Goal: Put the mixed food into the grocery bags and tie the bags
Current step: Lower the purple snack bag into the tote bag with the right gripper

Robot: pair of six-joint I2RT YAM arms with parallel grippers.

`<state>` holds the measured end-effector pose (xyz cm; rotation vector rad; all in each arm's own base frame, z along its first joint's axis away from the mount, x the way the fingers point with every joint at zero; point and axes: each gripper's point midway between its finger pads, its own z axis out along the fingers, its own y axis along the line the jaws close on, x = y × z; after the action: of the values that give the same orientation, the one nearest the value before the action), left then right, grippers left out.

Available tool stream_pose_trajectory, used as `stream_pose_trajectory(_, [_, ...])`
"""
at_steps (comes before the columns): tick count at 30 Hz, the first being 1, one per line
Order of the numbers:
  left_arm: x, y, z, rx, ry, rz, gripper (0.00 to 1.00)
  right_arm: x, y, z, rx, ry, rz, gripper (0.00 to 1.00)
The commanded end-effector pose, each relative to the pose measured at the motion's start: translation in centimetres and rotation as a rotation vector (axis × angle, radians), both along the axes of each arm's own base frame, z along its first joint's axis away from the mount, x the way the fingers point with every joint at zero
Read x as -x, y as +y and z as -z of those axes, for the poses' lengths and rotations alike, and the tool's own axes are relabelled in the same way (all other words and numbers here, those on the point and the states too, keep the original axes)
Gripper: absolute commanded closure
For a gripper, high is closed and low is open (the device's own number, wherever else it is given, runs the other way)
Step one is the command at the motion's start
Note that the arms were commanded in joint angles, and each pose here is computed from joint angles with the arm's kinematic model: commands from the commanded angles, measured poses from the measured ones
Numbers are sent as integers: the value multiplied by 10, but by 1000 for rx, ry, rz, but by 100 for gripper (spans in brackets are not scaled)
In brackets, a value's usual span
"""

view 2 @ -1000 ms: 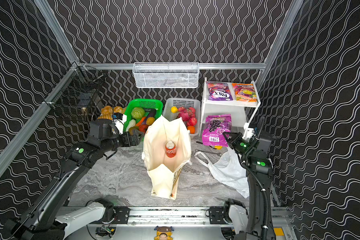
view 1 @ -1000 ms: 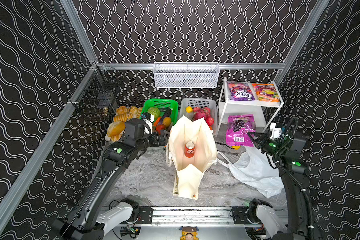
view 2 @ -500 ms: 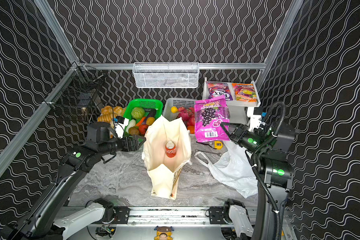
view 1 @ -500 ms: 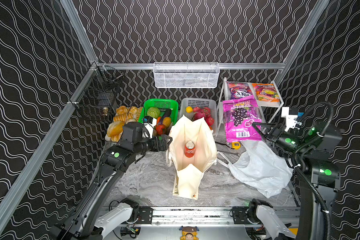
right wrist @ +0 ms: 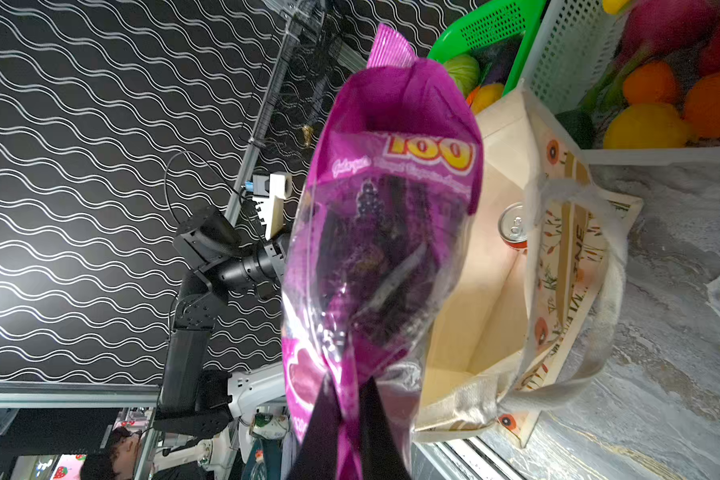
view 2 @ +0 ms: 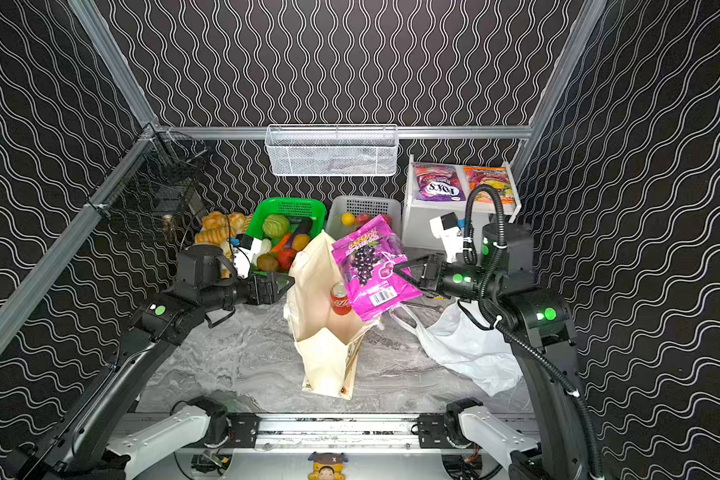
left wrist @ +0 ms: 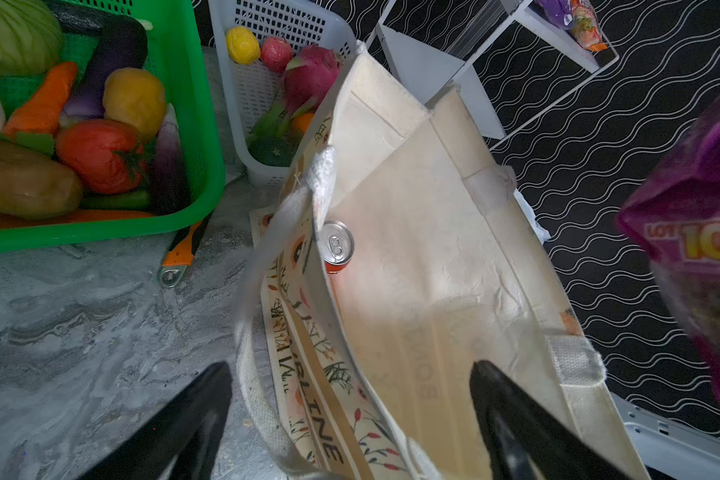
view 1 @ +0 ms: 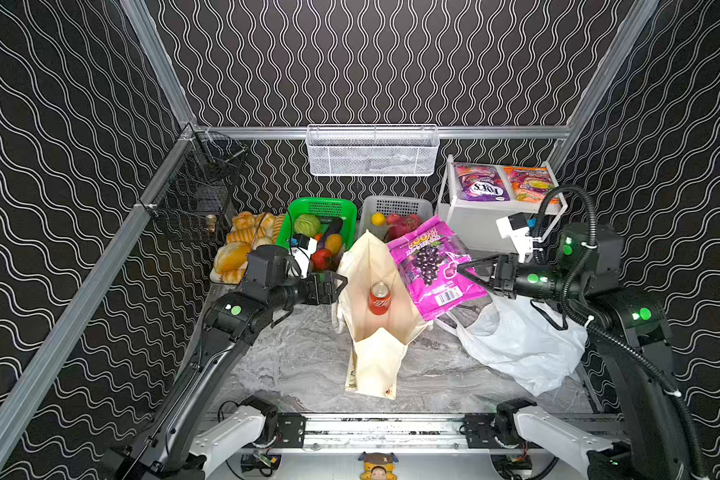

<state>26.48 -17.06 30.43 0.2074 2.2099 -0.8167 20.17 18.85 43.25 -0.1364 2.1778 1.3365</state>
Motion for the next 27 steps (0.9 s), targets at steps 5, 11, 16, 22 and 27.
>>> stream_pose_trajectory(5, [5,-7,-5,59,-12,33,15,-11,15,19,138,13,46,100])
stream_pose_trajectory(11, [13,-15,0,66,28,97,19,-12,17,36,261,50,63,100])
stream_pose_trajectory(16, [13,-19,6,60,55,121,28,-14,41,48,287,75,34,100])
stream_pose_trajectory(22, [11,-22,7,87,64,122,50,-23,68,67,385,71,36,100])
stream_pose_trajectory(27, [12,-24,6,102,77,124,75,-29,77,85,520,103,37,100])
